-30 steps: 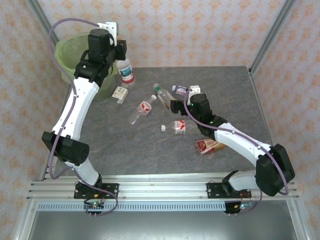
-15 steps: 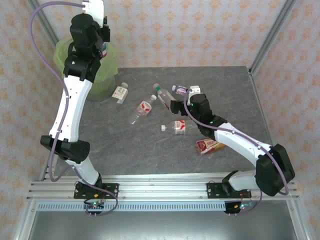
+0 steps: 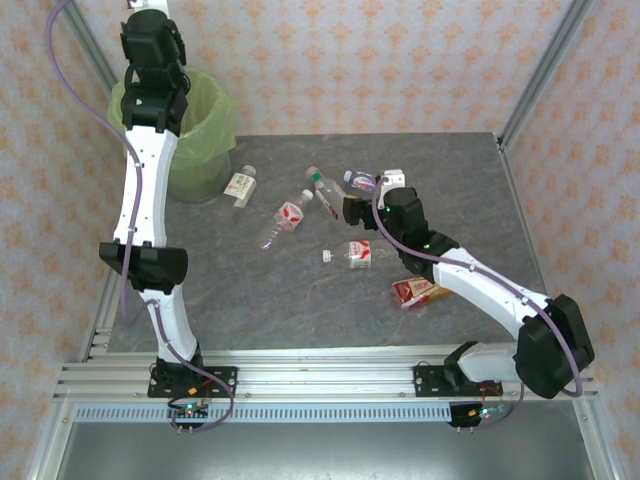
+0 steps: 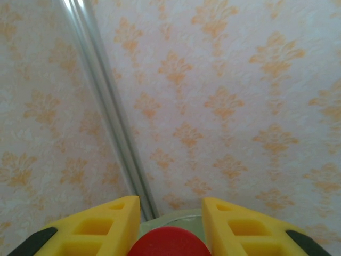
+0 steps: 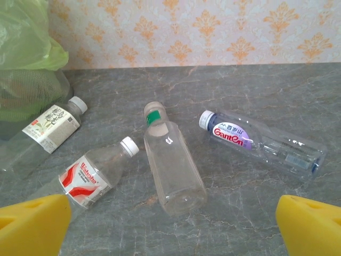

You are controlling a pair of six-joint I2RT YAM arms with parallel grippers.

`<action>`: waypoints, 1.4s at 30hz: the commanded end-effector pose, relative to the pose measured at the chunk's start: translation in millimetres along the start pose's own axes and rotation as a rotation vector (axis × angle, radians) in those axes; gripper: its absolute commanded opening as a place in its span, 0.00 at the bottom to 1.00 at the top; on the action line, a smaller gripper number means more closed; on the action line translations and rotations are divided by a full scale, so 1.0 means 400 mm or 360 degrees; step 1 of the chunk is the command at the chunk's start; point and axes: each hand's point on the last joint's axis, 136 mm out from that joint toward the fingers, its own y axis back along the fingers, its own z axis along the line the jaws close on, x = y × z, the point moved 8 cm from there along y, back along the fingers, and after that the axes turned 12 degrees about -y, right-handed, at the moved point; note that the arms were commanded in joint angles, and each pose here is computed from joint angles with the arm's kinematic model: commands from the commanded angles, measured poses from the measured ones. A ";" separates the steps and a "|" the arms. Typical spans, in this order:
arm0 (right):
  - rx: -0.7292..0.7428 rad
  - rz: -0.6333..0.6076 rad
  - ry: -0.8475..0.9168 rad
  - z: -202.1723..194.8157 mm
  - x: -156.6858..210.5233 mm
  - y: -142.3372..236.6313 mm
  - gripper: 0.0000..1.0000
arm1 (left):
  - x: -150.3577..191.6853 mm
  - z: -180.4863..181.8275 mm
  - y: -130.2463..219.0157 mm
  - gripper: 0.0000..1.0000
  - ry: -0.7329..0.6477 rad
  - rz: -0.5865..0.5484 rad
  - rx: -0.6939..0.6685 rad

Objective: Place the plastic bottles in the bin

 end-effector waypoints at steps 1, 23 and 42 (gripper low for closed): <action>0.0042 -0.0045 -0.0031 -0.012 -0.009 0.018 0.99 | 0.056 0.018 -0.051 0.00 0.0032 0.0161 -0.0133; 0.0059 -0.0044 -0.0013 -0.016 -0.013 0.035 0.99 | 0.337 -0.117 -0.192 0.01 -0.0126 0.0677 -0.0155; 0.0055 -0.0069 -0.0027 -0.022 -0.010 0.045 0.99 | 0.315 -0.116 -0.152 0.94 -0.0003 0.0720 0.0066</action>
